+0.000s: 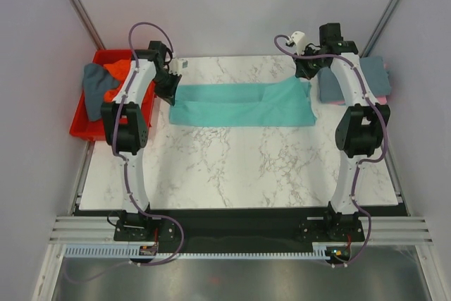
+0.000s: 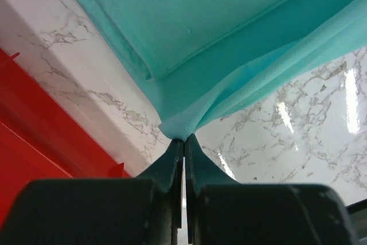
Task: Fold and stack the t-shirts
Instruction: Fold the tshirt
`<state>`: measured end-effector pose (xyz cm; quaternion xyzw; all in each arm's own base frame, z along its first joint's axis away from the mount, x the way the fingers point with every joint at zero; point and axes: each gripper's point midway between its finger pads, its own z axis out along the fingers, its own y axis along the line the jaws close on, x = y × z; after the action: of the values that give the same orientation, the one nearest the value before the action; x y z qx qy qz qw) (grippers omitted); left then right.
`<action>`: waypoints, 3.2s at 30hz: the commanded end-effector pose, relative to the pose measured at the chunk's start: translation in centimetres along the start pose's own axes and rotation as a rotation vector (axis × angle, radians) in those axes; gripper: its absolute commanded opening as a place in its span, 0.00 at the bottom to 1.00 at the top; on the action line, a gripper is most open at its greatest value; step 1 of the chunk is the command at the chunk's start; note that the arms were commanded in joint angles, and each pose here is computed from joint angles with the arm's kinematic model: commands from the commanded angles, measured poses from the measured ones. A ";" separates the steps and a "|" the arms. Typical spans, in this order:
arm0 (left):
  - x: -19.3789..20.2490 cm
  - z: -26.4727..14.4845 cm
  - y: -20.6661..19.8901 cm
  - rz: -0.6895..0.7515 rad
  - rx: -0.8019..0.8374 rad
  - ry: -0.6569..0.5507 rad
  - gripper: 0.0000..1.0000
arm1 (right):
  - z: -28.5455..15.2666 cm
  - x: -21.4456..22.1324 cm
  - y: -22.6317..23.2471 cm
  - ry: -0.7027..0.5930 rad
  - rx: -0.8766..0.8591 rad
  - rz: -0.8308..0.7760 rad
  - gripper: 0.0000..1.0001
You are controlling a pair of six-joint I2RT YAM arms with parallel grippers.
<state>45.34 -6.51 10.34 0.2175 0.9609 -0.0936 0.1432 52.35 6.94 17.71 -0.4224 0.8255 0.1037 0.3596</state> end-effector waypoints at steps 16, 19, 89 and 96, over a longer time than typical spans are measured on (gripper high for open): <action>-3.4 2.7 3.9 -0.038 -0.131 -0.052 0.02 | 3.5 -0.7 -4.3 -0.045 0.097 0.033 0.00; -3.7 3.5 4.3 -0.035 -0.150 -0.050 0.02 | 4.1 -1.0 -4.8 -0.051 0.115 0.032 0.00; 8.6 7.0 -13.5 0.065 0.045 0.022 0.54 | 16.9 1.3 -1.9 -0.189 0.062 0.773 0.98; 6.2 3.4 -14.1 0.155 -0.064 -0.077 0.55 | 14.1 -5.1 -2.4 -0.310 0.085 0.683 0.98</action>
<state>31.58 -18.70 2.70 0.3002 0.9403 -0.1005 0.1252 61.72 14.26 4.87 -0.0701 0.8898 0.2448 0.3787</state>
